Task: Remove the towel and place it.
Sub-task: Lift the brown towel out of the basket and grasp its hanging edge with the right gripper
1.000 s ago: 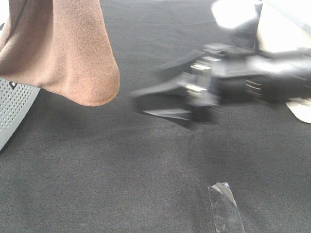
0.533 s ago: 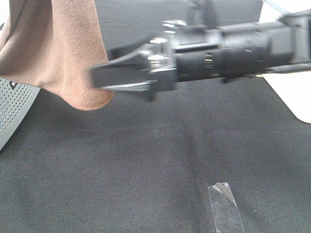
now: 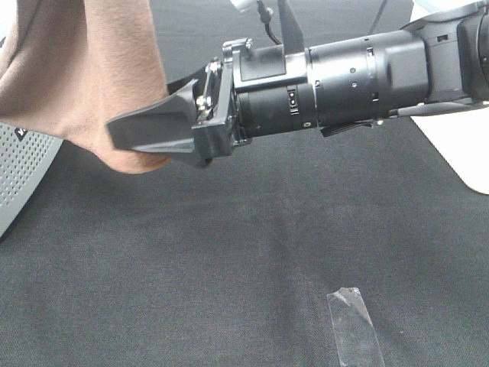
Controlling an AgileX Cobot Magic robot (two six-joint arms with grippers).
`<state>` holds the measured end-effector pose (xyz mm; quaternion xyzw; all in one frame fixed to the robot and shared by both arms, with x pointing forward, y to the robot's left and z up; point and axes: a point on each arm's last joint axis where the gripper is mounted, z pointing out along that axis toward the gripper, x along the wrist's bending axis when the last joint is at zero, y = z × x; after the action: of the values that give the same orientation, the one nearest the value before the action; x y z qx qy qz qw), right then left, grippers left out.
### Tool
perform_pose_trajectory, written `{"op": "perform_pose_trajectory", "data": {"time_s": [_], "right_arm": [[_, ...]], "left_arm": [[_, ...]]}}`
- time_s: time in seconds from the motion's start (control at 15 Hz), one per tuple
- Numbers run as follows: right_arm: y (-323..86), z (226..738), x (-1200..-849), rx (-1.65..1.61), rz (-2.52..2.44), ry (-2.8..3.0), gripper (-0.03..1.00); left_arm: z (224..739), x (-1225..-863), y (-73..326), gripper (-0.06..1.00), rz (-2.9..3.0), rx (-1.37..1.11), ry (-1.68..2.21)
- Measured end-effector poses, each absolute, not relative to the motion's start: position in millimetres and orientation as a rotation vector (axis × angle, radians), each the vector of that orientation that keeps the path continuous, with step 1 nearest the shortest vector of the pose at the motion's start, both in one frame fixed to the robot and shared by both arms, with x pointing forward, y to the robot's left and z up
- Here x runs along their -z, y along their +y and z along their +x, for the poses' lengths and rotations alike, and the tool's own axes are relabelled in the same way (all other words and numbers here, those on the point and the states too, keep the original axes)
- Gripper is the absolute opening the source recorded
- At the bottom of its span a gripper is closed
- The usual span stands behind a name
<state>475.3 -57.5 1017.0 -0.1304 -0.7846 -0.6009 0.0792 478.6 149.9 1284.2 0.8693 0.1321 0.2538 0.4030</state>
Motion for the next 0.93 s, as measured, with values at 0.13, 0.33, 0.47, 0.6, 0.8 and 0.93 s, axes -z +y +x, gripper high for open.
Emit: {"op": "perform_pose_trajectory", "data": {"time_s": [0.13,0.33,0.47,0.6,0.8,0.93], "right_arm": [[-58,476,-1016,1.793,-0.409,-2.353,0.28],[-58,477,-1016,1.791,-0.417,-2.357,0.0],[-58,477,-1016,1.789,-0.421,-2.358,0.0],[-58,478,-1015,1.761,-0.498,-2.328,0.0],[-58,482,-1016,1.643,-0.756,-2.233,0.0],[-56,488,-1022,1.504,-0.881,-2.234,0.0]], "left_arm": [[479,-1284,150,0.0,2.197,-0.64,0.335],[478,-1283,150,0.0,2.208,-0.627,0.337],[478,-1283,150,0.0,2.211,-0.624,0.336],[478,-1283,151,0.0,2.211,-0.621,0.357],[482,-1280,157,0.0,2.243,-0.671,0.439],[486,-1279,164,0.0,2.288,-0.761,0.483]]}}
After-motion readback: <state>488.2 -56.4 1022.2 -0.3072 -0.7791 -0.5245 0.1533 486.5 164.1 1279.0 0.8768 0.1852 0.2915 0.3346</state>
